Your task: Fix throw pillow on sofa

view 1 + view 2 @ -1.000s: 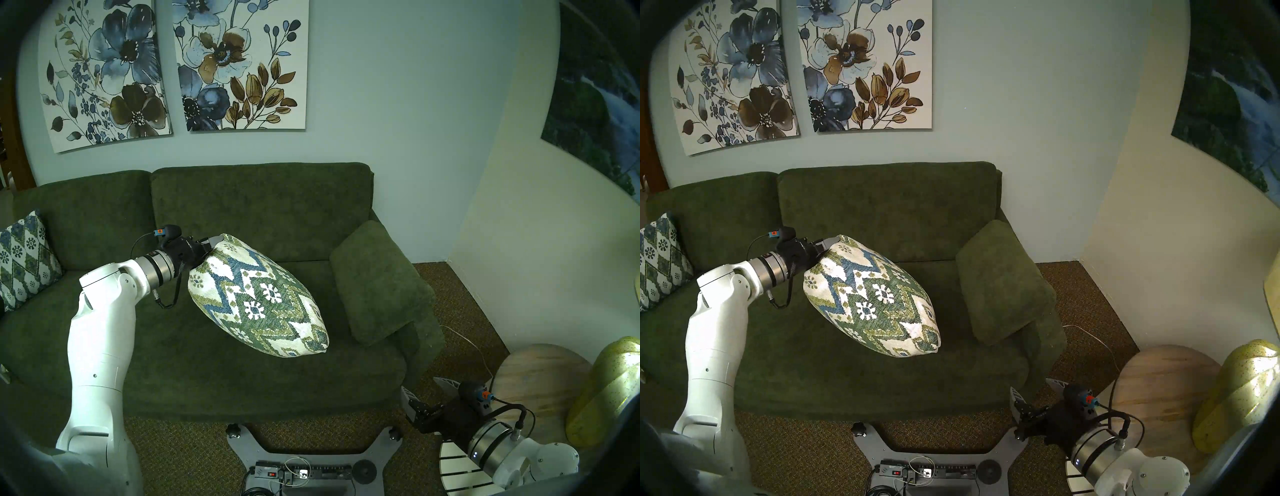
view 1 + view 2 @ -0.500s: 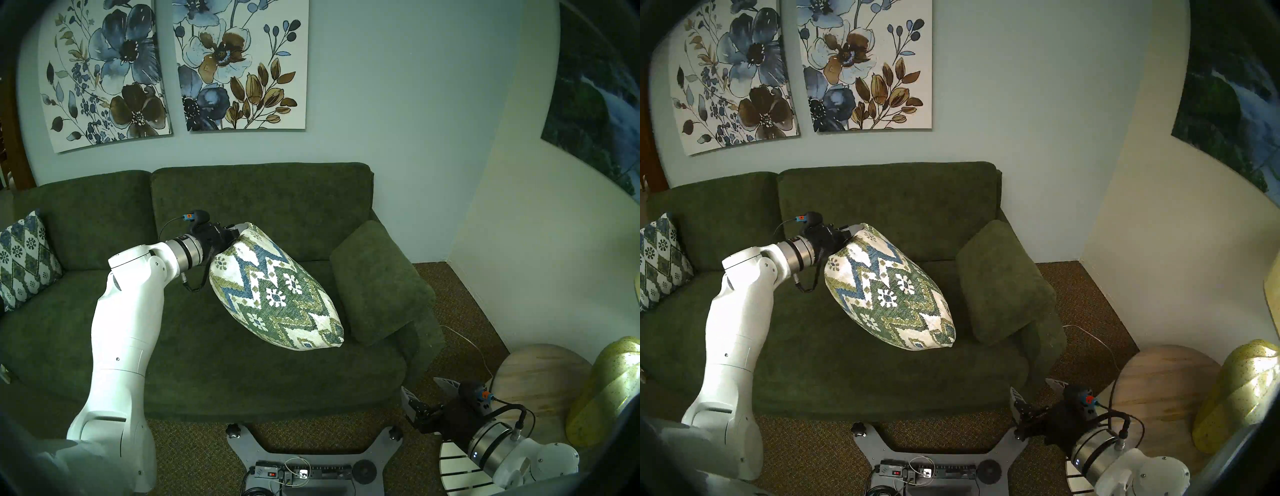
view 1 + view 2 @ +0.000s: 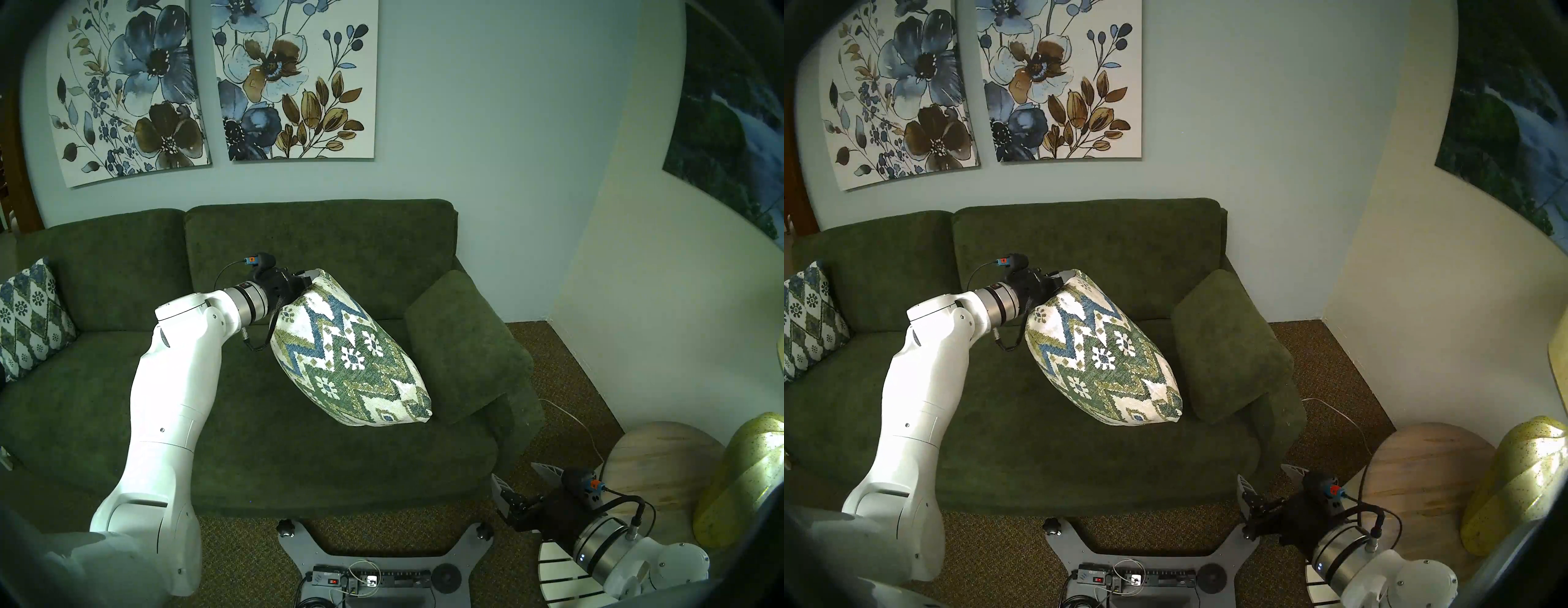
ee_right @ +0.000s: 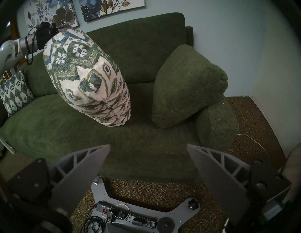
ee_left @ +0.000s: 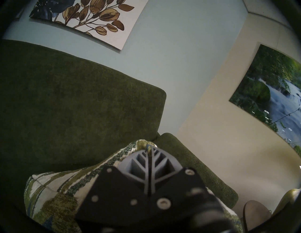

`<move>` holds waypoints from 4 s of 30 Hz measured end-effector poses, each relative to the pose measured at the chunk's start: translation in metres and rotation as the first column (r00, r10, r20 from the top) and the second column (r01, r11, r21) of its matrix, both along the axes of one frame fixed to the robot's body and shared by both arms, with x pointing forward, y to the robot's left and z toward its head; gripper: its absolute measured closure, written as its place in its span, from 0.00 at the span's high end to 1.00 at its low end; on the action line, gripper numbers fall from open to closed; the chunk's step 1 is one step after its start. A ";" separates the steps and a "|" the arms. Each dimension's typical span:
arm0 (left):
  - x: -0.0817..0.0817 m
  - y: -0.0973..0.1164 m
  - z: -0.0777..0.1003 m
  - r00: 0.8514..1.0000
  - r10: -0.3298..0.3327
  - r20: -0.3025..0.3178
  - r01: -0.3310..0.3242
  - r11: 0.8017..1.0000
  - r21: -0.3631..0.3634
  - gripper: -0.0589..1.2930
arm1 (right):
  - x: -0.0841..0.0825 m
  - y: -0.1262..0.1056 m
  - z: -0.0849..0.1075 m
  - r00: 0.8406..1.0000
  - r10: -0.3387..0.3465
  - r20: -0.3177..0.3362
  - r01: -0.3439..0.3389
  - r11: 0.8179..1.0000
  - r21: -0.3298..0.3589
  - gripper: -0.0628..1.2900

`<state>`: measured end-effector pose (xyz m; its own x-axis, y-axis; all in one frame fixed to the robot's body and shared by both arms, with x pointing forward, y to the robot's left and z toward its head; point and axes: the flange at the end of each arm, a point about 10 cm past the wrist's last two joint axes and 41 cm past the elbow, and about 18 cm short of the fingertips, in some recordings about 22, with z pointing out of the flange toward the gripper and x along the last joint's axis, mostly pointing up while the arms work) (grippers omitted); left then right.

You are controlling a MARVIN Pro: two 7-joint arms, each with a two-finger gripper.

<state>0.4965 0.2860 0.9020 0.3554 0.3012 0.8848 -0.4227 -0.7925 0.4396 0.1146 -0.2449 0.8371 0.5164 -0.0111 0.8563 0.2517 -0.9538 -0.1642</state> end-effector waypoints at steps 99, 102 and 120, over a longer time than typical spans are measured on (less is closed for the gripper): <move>-0.011 0.009 0.003 0.999 -0.031 0.032 0.031 0.999 0.006 0.03 | 0.125 0.083 0.028 0.895 0.440 -0.079 -0.444 0.857 -0.261 0.96; -0.011 0.010 0.002 0.999 -0.031 0.033 0.031 1.000 0.005 0.03 | 0.126 0.086 0.024 0.893 0.442 -0.085 -0.448 0.852 -0.269 0.96; -0.016 0.019 0.002 0.999 -0.026 0.033 0.026 1.000 0.009 0.03 | 0.151 0.089 0.029 0.874 0.483 -0.058 -0.479 0.834 -0.274 0.96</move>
<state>0.4809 0.3054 0.9036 0.3333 0.2845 0.8989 -0.4574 -0.7849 0.4180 0.2655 -0.1563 0.8658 0.3844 0.4687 0.7953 0.6904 -0.7179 0.0894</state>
